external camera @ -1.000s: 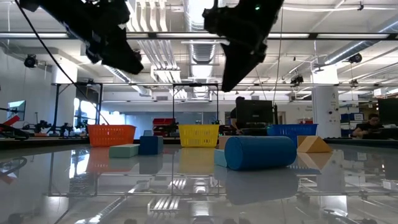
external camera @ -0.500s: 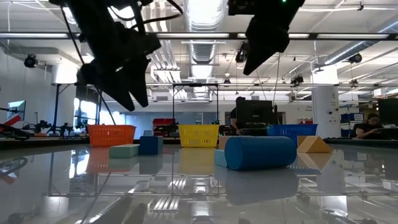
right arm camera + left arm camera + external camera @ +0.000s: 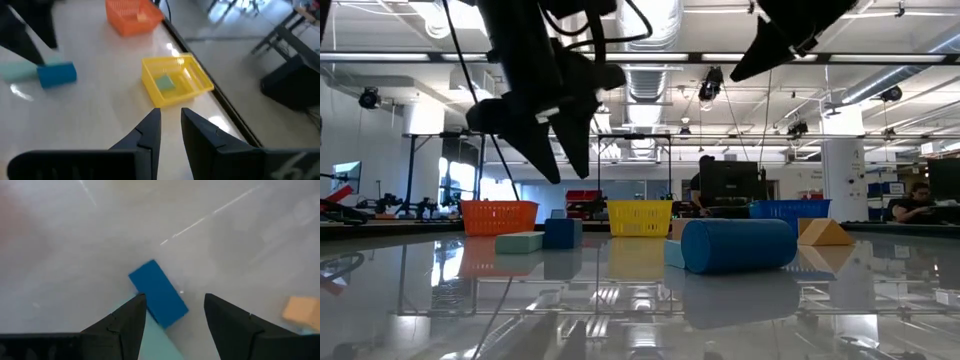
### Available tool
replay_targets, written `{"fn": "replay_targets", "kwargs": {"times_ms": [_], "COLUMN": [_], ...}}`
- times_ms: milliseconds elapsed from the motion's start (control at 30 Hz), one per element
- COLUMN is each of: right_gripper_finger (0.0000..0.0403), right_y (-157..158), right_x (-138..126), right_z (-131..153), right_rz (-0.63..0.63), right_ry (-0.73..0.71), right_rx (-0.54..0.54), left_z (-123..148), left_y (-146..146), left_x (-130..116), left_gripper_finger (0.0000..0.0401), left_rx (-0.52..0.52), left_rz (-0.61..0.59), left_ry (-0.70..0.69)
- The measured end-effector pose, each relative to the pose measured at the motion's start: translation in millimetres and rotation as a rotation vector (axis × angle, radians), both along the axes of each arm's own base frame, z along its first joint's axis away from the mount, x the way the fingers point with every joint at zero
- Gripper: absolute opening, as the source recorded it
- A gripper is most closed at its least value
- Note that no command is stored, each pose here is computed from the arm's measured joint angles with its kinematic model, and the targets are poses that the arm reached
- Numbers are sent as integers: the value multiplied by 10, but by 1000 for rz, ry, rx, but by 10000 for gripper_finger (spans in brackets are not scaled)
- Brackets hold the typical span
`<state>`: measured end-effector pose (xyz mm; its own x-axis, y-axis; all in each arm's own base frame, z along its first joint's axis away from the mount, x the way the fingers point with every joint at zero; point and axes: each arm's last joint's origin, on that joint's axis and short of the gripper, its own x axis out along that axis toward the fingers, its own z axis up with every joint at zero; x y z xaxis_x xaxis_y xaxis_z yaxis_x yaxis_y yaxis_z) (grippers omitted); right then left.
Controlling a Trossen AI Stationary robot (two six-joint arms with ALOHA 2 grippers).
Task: Sort & place blocks by color
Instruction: Put the blue block into the blue bin
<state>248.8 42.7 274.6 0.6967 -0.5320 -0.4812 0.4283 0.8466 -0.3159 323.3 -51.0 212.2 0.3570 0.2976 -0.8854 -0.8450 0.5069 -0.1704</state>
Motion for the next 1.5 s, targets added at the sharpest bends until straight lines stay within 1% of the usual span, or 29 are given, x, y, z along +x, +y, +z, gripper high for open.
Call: {"fn": "replay_targets", "kwargs": {"times_ms": [167,333,467,600,733,833,1033,1267,1367,1500], "right_gripper_finger": [63,63,61,59,59,59,59,59,59,59], "right_y": [-49,-94,-110,-112,-109,-106,-103,-102,-102,-102], "right_x": [-195,-374,-436,-445,-429,-417,-406,-404,-403,-403], "right_z": [90,128,114,111,127,128,133,139,139,139], "right_rz": [33,32,32,38,45,48,48,46,46,46], "right_ry": [-173,-231,-239,-233,-247,-249,-259,-268,-269,-269], "right_rx": [7,22,23,11,2,-4,-2,2,3,3], "left_z": [-46,-81,-121,-183,-332,-465,-630,-665,-661,-661], "left_y": [66,85,89,88,77,71,57,50,51,50], "left_x": [-9,-12,-28,-7,80,114,217,256,254,254], "left_gripper_finger": [185,201,216,221,221,221,221,221,212,176], "left_rx": [-20,-36,-39,-29,-15,-4,8,10,11,10], "left_rz": [74,120,142,146,146,148,150,147,145,144], "left_ry": [-6,-26,-28,-23,-14,33,61,74,71,69]}}
